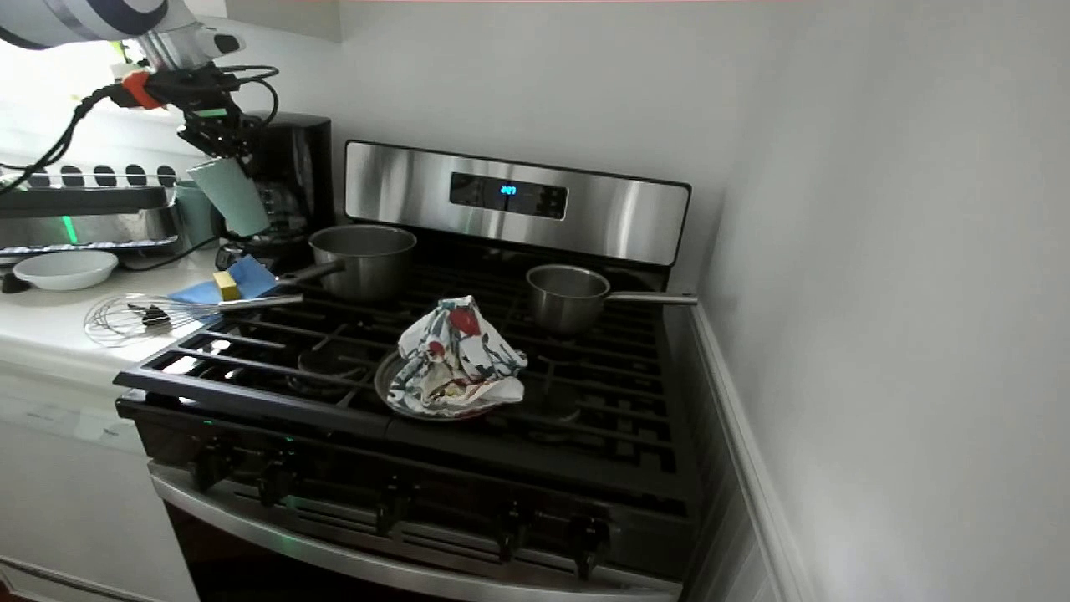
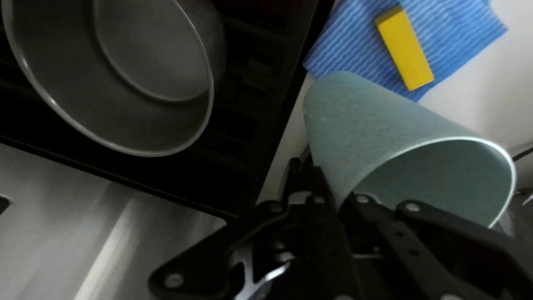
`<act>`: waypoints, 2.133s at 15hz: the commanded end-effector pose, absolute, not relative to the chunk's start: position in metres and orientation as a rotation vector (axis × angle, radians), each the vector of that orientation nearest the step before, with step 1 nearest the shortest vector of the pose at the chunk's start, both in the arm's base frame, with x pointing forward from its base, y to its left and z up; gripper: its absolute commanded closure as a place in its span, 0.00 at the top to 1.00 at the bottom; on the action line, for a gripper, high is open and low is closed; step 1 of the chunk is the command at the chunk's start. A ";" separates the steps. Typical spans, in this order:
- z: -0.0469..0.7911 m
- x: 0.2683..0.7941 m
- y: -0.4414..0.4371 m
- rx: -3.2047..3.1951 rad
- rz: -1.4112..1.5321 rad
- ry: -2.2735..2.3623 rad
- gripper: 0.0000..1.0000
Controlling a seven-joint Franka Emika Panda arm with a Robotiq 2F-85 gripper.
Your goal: Pour the content in the light blue cup into the pot on the right plate and pick up the yellow cube and put it in the pot on the left plate
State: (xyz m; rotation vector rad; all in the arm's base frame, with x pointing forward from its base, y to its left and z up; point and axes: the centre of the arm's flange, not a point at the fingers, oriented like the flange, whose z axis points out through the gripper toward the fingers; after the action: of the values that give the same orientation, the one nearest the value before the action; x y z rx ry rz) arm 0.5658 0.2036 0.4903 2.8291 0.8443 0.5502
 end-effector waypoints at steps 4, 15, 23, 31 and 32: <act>0.489 0.566 0.203 2.828 0.542 0.845 0.05; 0.466 0.529 0.243 2.905 0.477 1.060 0.01; 0.414 0.524 0.289 2.835 0.428 1.447 0.01; 0.370 0.528 0.319 2.834 0.339 1.709 0.01; 0.367 0.529 0.319 2.830 0.331 1.721 0.01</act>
State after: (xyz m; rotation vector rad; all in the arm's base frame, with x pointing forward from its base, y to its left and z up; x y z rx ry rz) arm 0.5195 0.3146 0.3710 2.8288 1.6565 0.3354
